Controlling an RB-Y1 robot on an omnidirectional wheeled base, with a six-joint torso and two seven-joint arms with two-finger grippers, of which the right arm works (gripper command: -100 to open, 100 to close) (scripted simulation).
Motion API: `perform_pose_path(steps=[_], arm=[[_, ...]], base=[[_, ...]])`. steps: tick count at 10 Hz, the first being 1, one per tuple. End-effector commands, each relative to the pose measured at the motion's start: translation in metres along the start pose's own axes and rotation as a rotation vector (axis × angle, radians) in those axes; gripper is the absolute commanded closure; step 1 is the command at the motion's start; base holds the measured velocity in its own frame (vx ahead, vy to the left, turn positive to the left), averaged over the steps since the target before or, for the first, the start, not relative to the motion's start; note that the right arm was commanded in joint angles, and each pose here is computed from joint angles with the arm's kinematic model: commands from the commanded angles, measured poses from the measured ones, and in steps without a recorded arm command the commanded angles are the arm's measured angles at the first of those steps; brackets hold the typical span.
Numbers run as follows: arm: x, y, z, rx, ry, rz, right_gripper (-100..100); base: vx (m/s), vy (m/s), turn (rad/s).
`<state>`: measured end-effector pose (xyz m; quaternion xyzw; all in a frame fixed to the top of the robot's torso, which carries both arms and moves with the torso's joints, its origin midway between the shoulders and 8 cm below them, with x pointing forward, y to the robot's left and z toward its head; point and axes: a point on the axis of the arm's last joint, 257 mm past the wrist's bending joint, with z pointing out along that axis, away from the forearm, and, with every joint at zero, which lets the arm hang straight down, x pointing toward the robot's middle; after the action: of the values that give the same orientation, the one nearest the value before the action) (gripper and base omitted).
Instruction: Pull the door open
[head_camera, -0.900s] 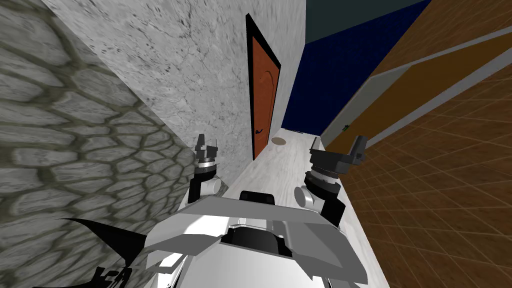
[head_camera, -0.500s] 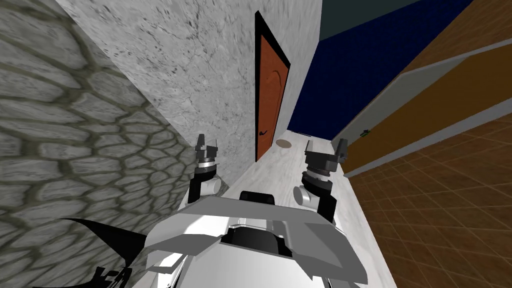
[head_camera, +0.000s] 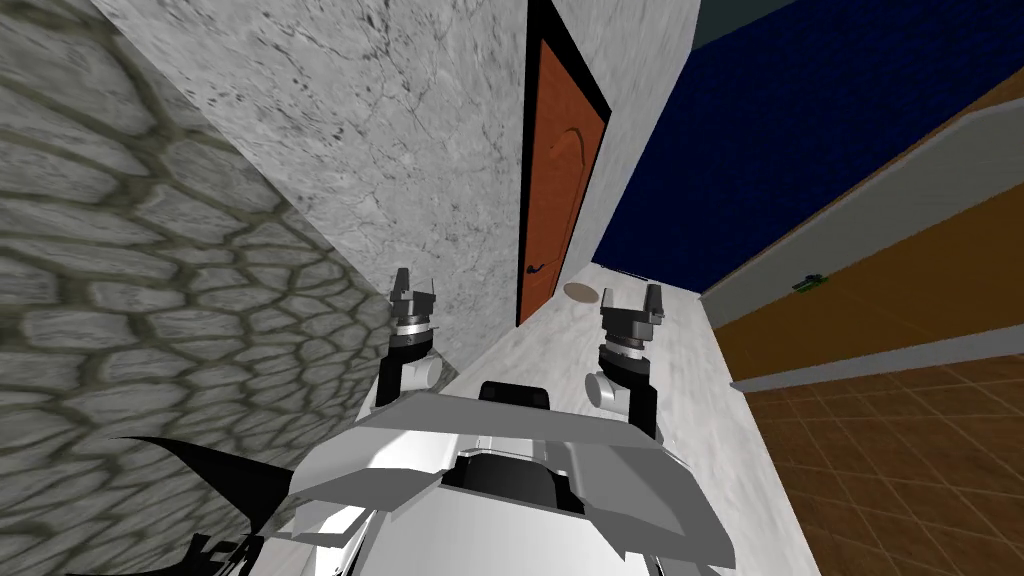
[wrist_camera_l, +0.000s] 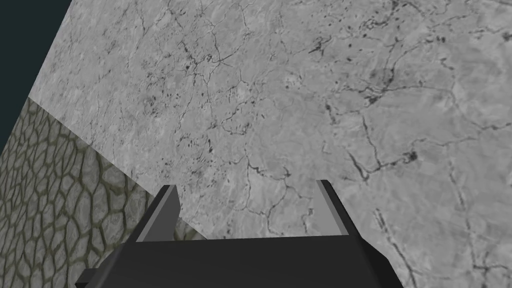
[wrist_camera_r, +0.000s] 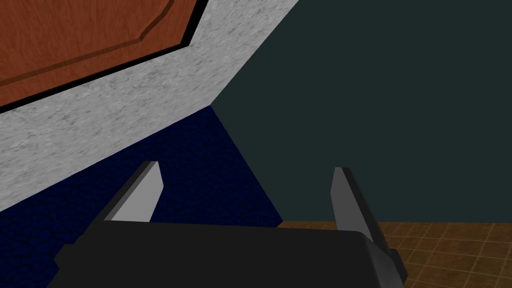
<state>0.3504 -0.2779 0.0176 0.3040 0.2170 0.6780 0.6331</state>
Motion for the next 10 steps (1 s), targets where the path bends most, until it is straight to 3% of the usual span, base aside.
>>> perform_pose_path(steps=[1,3,10], arm=[[-0.004,-0.017,-0.0038,0.039,0.004,-0.016,-100],[-0.01,-0.038,-0.0101,0.082,0.008,-0.033,-100],[-0.027,-0.087,-0.0297,0.192,0.011,-0.077,-100]], base=[[0.112,-0.094,0.326],[0.125,-0.141,0.298],[0.077,-0.09,0.185]])
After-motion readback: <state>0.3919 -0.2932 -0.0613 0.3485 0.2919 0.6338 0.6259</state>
